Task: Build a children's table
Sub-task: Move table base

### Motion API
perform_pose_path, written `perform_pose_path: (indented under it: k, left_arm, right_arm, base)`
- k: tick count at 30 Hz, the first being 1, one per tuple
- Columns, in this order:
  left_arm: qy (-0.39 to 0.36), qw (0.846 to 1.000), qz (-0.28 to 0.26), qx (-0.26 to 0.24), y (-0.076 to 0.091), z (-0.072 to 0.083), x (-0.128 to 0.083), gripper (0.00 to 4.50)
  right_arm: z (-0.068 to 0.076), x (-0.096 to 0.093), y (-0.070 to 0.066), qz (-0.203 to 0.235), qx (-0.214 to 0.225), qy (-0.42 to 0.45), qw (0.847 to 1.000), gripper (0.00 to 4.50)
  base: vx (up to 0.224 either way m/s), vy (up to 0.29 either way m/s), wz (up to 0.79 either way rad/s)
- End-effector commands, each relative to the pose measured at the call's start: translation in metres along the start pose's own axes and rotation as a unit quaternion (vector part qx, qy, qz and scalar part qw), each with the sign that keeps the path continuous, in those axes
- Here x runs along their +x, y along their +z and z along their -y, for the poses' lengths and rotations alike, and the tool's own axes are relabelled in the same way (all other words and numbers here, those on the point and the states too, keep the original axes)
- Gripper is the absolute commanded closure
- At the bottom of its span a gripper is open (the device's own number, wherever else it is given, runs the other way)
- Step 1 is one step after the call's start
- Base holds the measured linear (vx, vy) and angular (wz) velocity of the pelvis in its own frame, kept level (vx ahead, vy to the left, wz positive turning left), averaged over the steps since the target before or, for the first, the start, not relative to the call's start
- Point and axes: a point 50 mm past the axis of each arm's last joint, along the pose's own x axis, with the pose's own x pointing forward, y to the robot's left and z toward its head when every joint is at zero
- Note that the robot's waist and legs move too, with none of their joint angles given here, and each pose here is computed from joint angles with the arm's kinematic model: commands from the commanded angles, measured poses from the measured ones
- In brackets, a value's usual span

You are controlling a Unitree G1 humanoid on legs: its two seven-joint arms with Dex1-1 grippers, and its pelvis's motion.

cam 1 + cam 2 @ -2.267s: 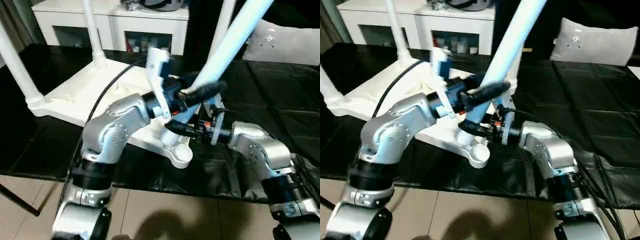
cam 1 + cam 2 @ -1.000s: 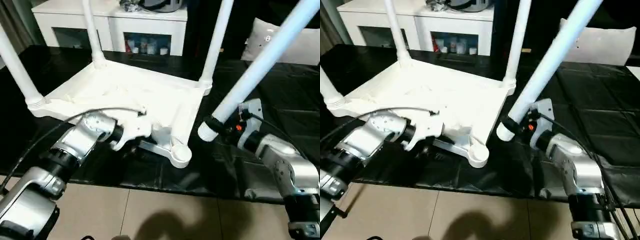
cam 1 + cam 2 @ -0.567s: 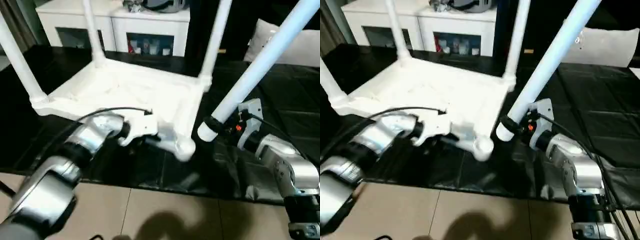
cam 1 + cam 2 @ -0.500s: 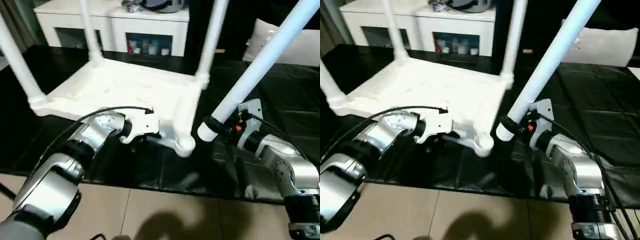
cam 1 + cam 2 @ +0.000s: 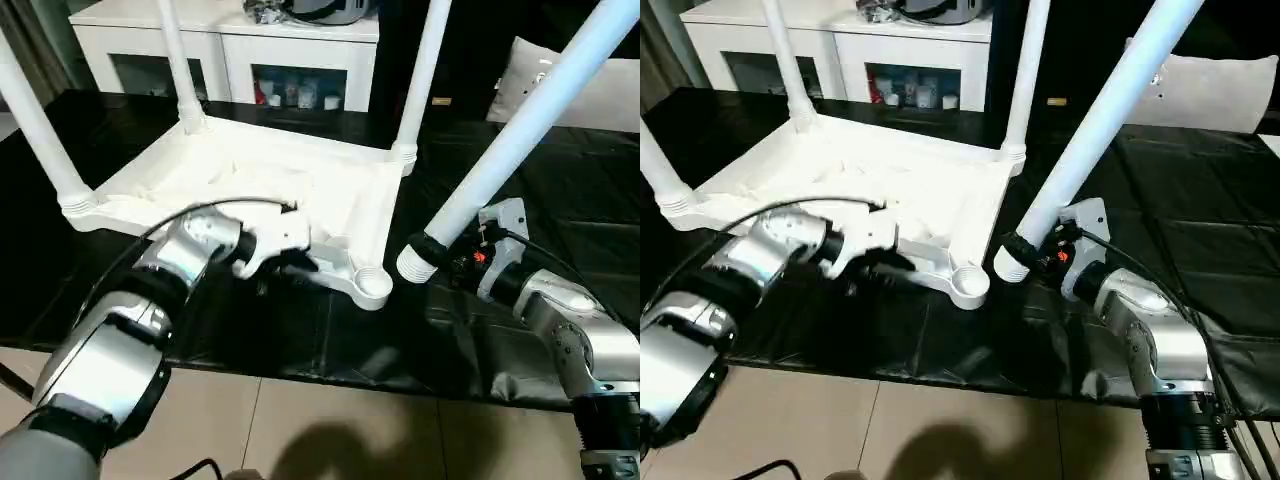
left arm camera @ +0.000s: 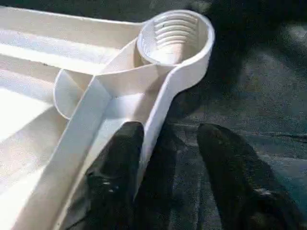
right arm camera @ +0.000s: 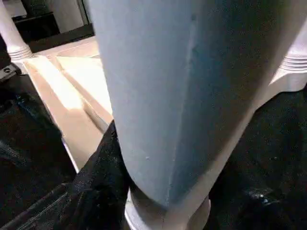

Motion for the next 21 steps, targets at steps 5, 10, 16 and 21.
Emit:
perform_pose_path:
  k: [5,10,16,21]
  left_arm:
    - [0.063,0.998,-0.018,0.010,0.004,-0.009,0.006,2.24]
    - [0.086,0.993,-0.081,0.018,-0.012,-0.005,0.015,2.24]
    - [0.050,0.994,-0.095,0.032,-0.012,-0.002,0.017,2.59]
    - [0.024,0.994,-0.095,0.046,-0.004,-0.004,0.014,3.02]
  right_arm:
    - [0.001,-0.003,0.004,0.004,-0.014,-0.006,1.000,2.61]
    - [0.001,-0.003,0.003,0.003,-0.013,-0.007,1.000,2.61]
    - [0.002,-0.004,0.003,0.001,-0.015,-0.008,1.000,2.61]
    - [0.002,-0.003,0.003,-0.002,-0.018,-0.007,1.000,2.61]
  base:
    - [0.000,0.000,0.00]
    - [0.000,0.000,0.00]
    - [0.000,0.000,0.00]
    - [0.000,0.000,0.00]
